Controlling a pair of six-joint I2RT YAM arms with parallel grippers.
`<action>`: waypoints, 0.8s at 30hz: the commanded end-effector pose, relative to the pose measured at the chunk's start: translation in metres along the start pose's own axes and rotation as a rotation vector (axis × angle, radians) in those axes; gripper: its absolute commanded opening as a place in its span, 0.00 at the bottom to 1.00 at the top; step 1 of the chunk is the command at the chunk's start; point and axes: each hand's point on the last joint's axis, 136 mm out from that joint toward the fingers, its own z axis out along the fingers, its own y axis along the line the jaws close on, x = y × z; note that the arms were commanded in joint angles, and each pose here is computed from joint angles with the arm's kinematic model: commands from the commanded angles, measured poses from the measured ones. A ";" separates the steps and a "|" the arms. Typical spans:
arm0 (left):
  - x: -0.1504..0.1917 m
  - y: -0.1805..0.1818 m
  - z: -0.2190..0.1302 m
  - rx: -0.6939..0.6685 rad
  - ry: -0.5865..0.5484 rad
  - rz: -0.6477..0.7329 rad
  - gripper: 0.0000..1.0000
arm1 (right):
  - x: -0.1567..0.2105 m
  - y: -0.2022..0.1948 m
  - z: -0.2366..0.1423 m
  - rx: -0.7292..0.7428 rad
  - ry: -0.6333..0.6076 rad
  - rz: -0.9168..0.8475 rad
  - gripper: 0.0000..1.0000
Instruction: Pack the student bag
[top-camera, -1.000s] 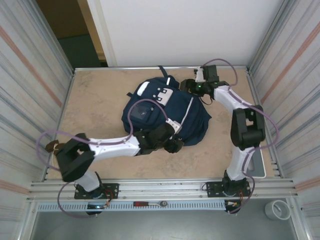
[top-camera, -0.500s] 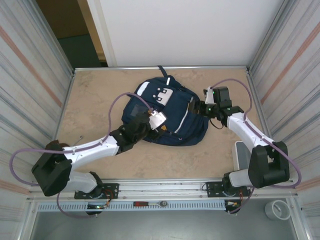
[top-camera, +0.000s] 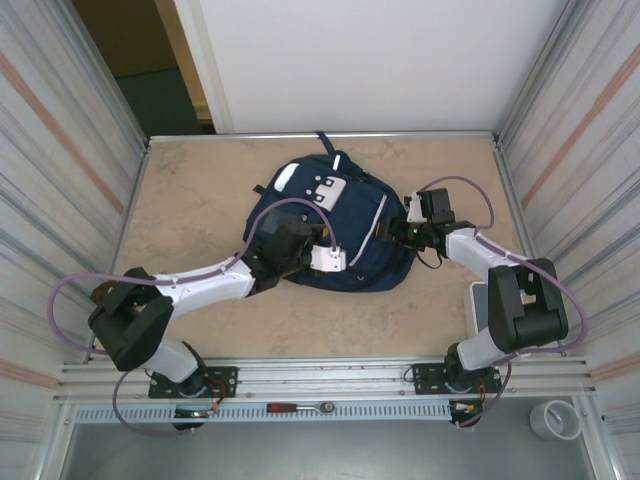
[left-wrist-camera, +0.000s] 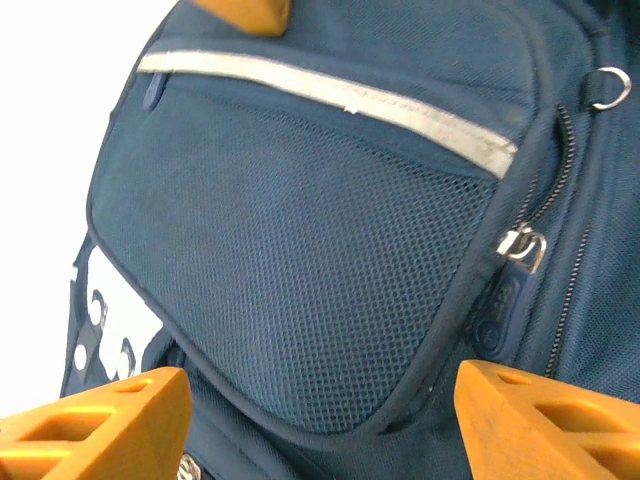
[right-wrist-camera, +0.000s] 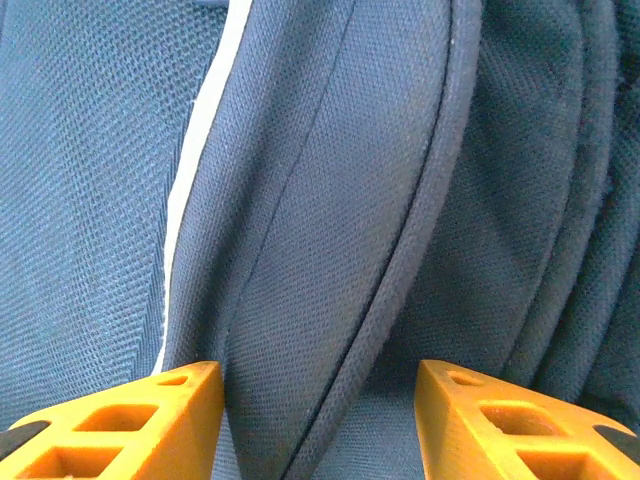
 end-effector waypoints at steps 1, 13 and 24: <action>-0.003 -0.010 0.006 0.093 -0.014 0.095 0.67 | -0.001 -0.006 0.005 -0.005 -0.010 0.025 0.51; 0.022 -0.011 0.025 0.166 0.044 0.087 0.48 | -0.024 0.004 0.013 -0.045 -0.027 0.044 0.42; 0.012 -0.027 0.042 0.233 -0.005 0.019 0.28 | -0.063 0.024 0.024 -0.086 -0.036 0.030 0.36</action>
